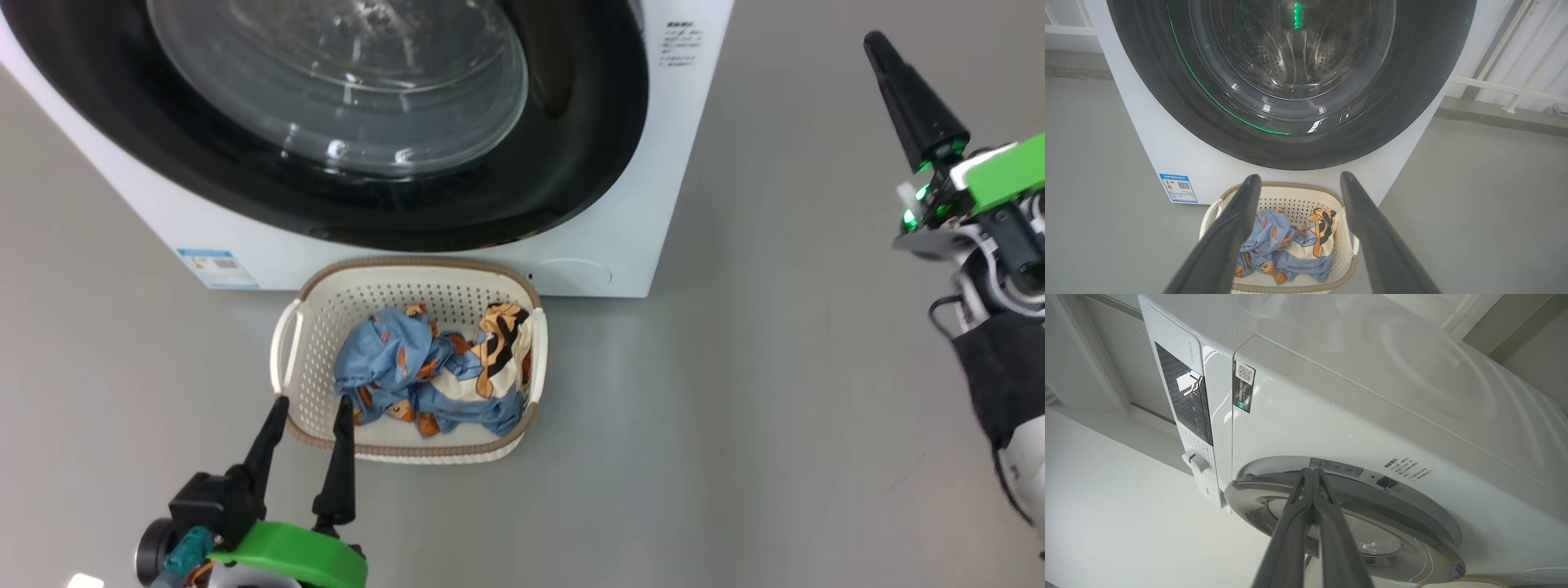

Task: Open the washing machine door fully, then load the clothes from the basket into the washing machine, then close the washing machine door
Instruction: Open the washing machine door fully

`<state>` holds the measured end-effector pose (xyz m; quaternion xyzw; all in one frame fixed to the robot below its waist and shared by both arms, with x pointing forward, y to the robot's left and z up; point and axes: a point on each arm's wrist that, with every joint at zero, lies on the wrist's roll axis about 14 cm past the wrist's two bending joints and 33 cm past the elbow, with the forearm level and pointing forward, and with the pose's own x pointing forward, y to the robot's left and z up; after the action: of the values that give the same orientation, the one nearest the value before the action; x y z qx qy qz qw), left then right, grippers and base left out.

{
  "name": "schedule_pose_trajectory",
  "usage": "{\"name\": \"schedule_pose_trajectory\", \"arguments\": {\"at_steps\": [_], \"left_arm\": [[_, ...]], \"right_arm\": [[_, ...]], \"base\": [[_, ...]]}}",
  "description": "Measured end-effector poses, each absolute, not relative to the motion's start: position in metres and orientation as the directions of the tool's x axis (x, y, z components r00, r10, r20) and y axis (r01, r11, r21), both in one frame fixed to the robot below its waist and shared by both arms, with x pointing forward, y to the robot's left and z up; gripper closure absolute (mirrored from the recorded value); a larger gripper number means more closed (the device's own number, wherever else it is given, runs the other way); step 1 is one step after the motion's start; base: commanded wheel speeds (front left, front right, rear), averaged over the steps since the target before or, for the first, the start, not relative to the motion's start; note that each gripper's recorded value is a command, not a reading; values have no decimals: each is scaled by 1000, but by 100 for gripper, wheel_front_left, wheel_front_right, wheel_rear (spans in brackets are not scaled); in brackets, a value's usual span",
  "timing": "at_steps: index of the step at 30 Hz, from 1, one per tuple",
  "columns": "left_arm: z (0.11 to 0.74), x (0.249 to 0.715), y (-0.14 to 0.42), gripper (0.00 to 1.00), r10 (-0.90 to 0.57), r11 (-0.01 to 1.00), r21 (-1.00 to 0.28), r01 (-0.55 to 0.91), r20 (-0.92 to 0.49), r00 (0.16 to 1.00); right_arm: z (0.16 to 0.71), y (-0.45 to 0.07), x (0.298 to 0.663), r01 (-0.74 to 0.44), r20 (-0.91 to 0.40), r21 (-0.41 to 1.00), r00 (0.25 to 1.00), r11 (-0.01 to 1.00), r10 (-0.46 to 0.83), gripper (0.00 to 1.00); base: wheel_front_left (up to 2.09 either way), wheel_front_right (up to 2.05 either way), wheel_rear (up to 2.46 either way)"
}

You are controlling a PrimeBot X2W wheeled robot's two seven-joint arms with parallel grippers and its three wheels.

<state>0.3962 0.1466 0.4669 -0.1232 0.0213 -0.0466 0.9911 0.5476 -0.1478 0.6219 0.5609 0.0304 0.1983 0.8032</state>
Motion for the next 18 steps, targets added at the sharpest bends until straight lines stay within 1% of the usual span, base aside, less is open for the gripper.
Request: {"name": "schedule_pose_trajectory", "arguments": {"at_steps": [11, 18], "left_arm": [[458, 413, 145, 0, -98, 964, -254, 82, -48, 994], [452, 429, 137, 0, -113, 957, -273, 94, -53, 992]], "right_arm": [[619, -125, 579, -298, 148, 931, 836, 212, 528, 100], [609, -104, 599, -302, 122, 936, 762, 183, 636, 100]], "base": [[0, 0, 0], [0, 0, 0]]}}
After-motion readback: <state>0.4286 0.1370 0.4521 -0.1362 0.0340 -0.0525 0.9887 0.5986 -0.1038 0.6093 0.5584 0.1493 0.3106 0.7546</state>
